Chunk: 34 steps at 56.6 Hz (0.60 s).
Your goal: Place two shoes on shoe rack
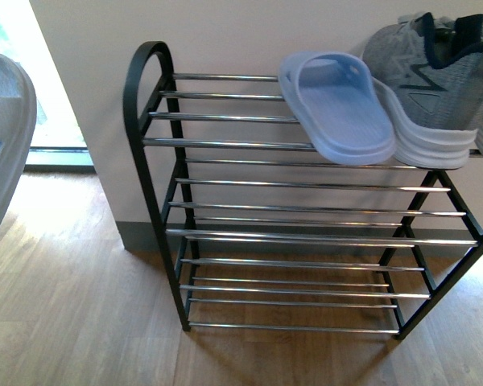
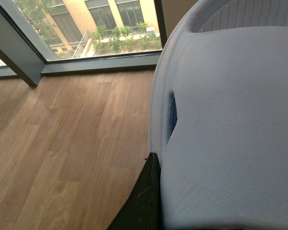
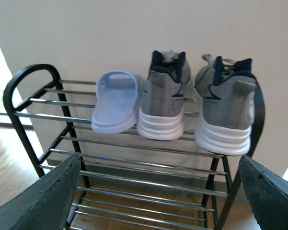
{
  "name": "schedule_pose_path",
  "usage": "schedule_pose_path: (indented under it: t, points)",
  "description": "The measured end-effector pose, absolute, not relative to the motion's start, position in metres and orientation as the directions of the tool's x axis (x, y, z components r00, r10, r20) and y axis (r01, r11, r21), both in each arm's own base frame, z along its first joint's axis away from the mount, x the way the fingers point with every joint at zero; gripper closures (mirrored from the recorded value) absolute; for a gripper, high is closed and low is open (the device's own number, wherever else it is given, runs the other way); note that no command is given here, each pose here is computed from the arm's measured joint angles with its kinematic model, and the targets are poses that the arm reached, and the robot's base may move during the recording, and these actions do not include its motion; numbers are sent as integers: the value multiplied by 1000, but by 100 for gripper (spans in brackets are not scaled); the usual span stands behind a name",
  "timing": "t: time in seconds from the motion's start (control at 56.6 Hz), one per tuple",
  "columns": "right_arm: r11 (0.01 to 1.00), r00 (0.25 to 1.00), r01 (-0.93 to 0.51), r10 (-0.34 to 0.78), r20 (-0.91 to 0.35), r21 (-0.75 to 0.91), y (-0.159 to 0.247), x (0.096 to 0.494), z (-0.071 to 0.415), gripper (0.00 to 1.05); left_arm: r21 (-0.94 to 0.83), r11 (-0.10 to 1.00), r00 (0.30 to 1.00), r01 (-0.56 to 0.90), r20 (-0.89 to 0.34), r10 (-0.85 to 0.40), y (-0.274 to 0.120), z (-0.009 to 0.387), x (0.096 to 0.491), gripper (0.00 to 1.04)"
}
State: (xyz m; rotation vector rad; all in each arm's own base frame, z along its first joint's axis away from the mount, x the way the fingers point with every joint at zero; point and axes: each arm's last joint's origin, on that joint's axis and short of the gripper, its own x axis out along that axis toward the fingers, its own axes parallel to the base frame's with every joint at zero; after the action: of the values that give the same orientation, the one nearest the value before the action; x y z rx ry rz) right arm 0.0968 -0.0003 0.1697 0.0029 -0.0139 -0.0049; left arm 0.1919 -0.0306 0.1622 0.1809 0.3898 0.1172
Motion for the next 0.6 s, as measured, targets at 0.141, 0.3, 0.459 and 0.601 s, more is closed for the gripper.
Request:
schedule_pose_path:
  t: [0.141, 0.3, 0.459, 0.601]
  points:
    - [1000, 1000, 5, -5, 14, 3, 0, 97, 170, 9, 198, 977, 918, -76, -368, 146, -31, 162, 192, 103]
    - [1000, 1000, 5, -5, 14, 3, 0, 97, 170, 9, 197, 977, 919, -76, -367, 145, -31, 162, 192, 103]
    - [1000, 1000, 5, -5, 14, 3, 0, 97, 170, 9, 199, 977, 918, -81, -367, 151, -31, 162, 192, 103]
    - [1000, 1000, 5, -5, 14, 3, 0, 97, 170, 9, 96, 994, 944, -44, -320, 72, -36, 164, 196, 103]
